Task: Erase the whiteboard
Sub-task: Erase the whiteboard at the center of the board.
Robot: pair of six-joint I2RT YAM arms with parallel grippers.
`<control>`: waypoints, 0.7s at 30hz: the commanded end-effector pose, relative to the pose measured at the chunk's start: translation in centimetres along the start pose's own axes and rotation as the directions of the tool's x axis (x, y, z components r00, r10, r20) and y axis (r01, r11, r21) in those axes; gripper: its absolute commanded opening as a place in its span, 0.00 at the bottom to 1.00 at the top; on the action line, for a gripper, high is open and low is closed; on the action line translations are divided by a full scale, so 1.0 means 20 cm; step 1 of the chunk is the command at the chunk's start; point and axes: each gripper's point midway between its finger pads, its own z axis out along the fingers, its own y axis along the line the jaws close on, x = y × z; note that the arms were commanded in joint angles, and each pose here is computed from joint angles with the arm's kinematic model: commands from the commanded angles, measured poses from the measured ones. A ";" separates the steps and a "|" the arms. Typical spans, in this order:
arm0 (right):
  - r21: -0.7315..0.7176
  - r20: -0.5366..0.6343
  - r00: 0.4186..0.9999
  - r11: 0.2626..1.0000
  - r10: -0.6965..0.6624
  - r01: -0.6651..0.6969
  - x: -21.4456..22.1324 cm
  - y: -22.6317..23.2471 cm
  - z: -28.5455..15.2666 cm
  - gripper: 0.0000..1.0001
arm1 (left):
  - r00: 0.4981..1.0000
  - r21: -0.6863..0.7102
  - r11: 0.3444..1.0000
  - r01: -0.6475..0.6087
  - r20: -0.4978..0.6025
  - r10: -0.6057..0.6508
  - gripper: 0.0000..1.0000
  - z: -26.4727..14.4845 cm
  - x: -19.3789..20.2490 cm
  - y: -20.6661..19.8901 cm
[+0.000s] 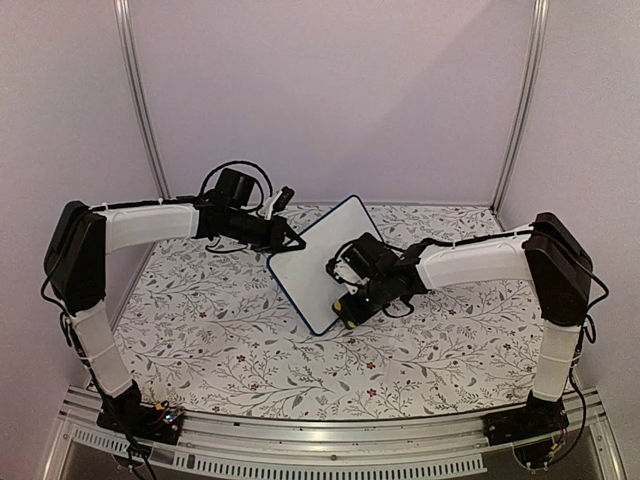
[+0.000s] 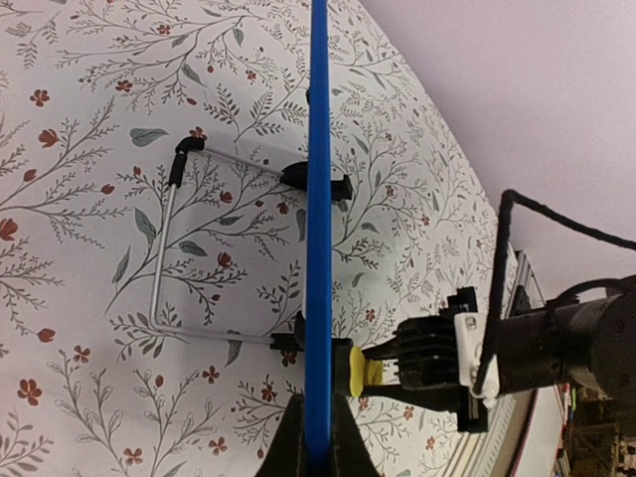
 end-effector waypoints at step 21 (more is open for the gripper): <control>-0.236 -0.001 0.986 0.958 -0.169 0.164 0.10 0.38 -0.05 0.20 | 0.999 -0.006 1.000 -0.019 -0.047 0.019 0.00 0.03 0.07 -0.03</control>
